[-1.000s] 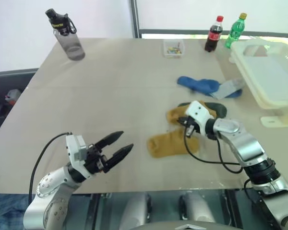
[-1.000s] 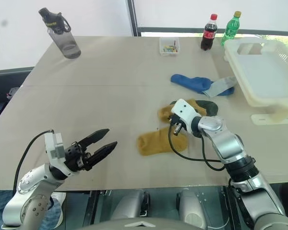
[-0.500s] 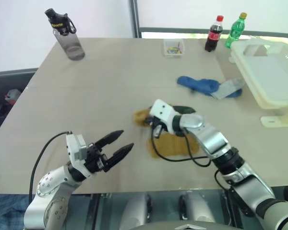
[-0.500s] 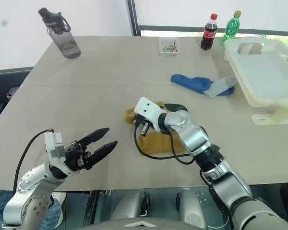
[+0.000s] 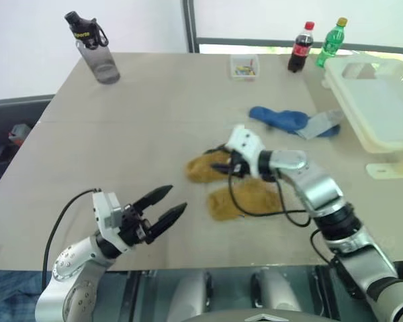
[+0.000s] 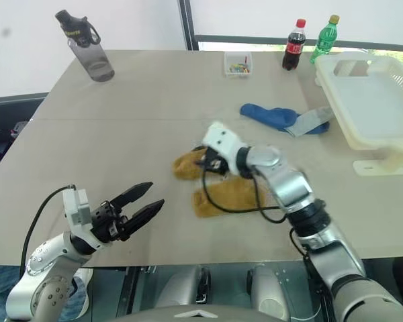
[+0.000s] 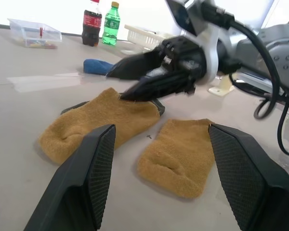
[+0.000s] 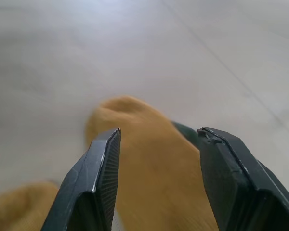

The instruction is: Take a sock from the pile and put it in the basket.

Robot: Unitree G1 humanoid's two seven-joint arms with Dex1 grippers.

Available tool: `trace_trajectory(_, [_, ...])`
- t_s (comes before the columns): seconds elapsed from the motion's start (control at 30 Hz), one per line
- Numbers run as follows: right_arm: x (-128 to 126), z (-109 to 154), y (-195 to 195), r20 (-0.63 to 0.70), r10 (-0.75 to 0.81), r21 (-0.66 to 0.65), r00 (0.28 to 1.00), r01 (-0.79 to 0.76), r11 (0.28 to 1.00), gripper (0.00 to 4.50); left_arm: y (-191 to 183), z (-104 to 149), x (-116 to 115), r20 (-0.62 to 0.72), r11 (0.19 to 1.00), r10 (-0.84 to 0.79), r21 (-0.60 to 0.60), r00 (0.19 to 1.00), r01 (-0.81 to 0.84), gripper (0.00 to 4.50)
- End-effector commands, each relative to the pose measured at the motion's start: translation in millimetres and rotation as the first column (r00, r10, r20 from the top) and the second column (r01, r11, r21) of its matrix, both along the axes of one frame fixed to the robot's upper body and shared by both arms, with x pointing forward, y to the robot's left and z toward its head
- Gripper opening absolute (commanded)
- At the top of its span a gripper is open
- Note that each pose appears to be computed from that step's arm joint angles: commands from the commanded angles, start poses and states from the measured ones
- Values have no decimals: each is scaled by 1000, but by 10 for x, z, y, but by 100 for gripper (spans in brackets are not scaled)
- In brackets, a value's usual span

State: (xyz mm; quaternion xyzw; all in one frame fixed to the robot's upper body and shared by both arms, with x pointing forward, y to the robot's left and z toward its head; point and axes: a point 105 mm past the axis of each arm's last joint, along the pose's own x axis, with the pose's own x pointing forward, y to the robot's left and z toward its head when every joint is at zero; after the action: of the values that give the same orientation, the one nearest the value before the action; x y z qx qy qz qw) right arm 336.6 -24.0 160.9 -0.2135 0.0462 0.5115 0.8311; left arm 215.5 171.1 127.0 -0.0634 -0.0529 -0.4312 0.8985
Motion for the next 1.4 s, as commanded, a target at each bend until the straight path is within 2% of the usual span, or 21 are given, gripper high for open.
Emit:
trace_trajectory(0.03, [30,146,-288,12,-49,1,999,49,999,261,-38,69,-7,41,1000,-18,5,999,18,330])
trace_trajectory(0.17, [217,35,-676,-14,-190,-55,982,189,980,261,-45,55,61,42,1000,-21,11,999,20,330])
trace_trajectory(0.27, [321,-53,-863,-46,-271,-70,962,267,961,261,-42,0,227,42,999,1,54,999,-4,330])
trace_trajectory(0.5, [372,-190,-957,-70,-301,-109,951,292,950,261,-194,-66,843,48,985,77,153,996,-84,330])
trace_trajectory(0.63, [350,-180,-949,-76,-295,-99,952,288,953,261,-323,-82,1013,34,982,78,169,996,-83,330])
trace_trajectory(0.73, [299,-132,-945,-89,-289,-76,953,282,956,261,-375,-192,1122,-21,962,110,253,994,-101,330])
trace_trajectory(0.87, [171,-64,-905,-116,-267,-32,957,265,964,261,-262,-53,1194,-38,961,194,206,980,-182,330])
trace_trajectory(0.97, [18,-45,-836,-148,-223,-5,964,224,974,261,-178,-8,1135,-49,961,208,195,977,-195,330])
trace_trajectory(1.17, [-133,-197,-713,-203,-209,-14,957,210,978,261,-9,-32,992,-89,950,248,218,965,-224,330])
trace_trajectory(1.4, [-129,-312,-552,-225,-206,-12,952,209,978,261,52,-213,1079,-167,945,285,212,944,-248,330])
